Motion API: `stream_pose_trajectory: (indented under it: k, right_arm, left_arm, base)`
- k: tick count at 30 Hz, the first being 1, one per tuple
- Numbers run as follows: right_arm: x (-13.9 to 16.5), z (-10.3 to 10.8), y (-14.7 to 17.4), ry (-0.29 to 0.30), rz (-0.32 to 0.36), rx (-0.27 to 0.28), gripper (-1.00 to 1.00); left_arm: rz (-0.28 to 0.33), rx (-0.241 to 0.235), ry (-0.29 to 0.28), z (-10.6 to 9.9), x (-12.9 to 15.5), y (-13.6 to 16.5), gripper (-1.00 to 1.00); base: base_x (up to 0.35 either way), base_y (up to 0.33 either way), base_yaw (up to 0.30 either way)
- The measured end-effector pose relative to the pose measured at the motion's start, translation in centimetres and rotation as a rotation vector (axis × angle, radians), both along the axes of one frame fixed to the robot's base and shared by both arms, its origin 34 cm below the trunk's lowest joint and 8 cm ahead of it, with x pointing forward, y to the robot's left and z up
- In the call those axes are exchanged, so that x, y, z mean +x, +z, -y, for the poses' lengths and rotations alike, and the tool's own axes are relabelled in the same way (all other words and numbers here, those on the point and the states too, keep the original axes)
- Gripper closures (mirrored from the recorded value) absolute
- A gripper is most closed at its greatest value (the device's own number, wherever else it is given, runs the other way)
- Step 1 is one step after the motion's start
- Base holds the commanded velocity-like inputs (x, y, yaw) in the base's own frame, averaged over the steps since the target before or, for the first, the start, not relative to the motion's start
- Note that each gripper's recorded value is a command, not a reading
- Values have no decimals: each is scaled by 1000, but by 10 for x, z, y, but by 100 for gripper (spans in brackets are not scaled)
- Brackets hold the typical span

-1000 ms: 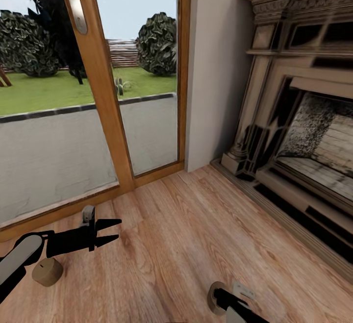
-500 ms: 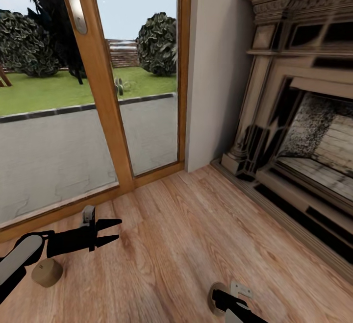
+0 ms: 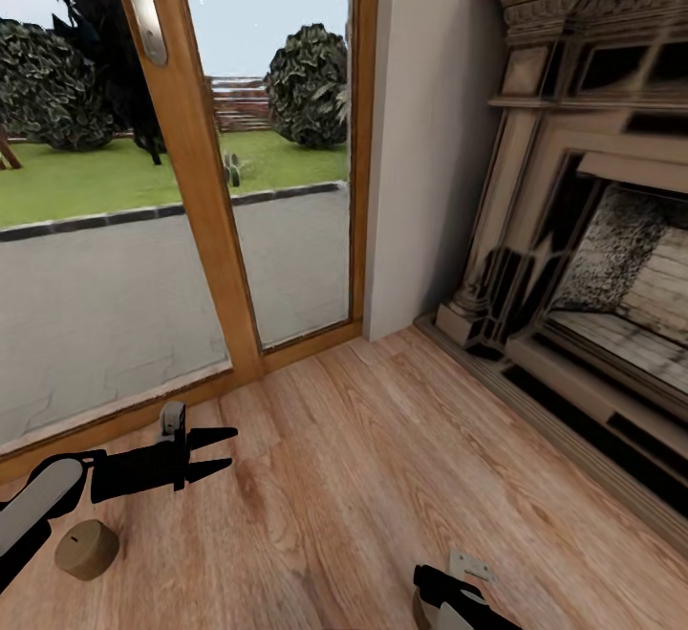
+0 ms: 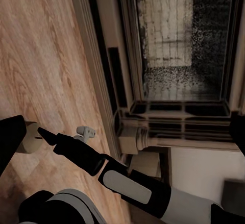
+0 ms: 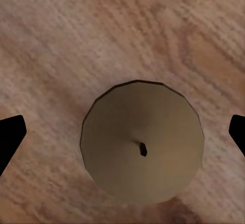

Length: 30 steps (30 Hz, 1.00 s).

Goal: Place each of the two pumpkins and all three candles from the living room inside a cabinet in the living room (use any cabinet), then make sure every cabinet is closed, and position the cauldron so it is next to a table in the living room.

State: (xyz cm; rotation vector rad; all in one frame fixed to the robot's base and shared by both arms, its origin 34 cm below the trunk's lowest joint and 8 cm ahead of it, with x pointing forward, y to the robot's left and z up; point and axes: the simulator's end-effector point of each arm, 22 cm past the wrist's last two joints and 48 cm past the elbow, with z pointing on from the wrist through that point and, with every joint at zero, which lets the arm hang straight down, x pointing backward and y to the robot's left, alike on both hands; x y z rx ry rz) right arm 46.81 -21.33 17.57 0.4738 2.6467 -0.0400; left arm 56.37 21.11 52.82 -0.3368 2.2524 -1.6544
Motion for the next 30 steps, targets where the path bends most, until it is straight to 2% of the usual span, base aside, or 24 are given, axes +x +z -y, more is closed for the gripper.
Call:
stream_pose_trajectory:
  k: [13,30]
  right_arm:
    - [0,1,0,-2,2,-2,-100]
    - [-23,1,-27,-1,-64,-4,-100]
  left_arm:
    - [2,-2,-1,1,0,1,-100]
    - [-66,-7,-4,2,0,-33,-100]
  base:
    - [1,1,0]
    - [0,0,0]
